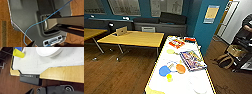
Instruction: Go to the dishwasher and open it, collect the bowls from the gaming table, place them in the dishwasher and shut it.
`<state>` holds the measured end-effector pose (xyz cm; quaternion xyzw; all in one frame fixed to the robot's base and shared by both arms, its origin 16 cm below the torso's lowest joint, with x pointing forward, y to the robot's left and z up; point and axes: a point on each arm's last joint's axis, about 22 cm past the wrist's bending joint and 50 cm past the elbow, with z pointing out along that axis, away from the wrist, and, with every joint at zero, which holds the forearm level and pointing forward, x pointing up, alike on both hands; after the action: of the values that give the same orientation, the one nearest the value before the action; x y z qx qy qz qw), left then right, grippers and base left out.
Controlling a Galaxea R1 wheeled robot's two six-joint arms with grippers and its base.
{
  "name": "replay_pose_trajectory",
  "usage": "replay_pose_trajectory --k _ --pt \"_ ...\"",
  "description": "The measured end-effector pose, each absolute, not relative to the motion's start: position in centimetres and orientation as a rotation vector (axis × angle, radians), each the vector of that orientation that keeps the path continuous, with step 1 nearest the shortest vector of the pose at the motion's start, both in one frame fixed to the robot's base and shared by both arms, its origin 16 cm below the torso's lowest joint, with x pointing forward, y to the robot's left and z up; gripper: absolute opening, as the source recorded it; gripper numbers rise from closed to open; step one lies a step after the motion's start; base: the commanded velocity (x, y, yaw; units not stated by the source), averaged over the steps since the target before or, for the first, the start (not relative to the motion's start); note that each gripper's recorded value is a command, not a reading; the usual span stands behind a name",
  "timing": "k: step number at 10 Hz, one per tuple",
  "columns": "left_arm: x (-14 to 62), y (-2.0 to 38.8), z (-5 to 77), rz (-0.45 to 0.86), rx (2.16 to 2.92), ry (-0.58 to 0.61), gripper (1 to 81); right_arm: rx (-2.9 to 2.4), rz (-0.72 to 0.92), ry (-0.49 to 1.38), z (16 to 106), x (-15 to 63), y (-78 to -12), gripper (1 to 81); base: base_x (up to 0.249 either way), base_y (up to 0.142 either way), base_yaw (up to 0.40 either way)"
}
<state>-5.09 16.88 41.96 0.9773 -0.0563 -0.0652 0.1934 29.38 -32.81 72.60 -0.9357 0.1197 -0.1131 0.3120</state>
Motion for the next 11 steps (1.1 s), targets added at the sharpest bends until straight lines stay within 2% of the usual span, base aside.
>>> replay_pose_trajectory --k 7,11 --pt "-4.9 16.8 41.9 -0.181 2.741 -0.153 81.1 -2.532 -0.385 0.376 76.6 39.0 -35.3 81.1 0.0 0.0 0.0" --pt "-4.8 16.9 41.9 -0.185 2.744 -0.143 81.1 -2.614 -0.472 0.54 74.3 44.1 -41.2 81.1 0.0 0.0 0.0"
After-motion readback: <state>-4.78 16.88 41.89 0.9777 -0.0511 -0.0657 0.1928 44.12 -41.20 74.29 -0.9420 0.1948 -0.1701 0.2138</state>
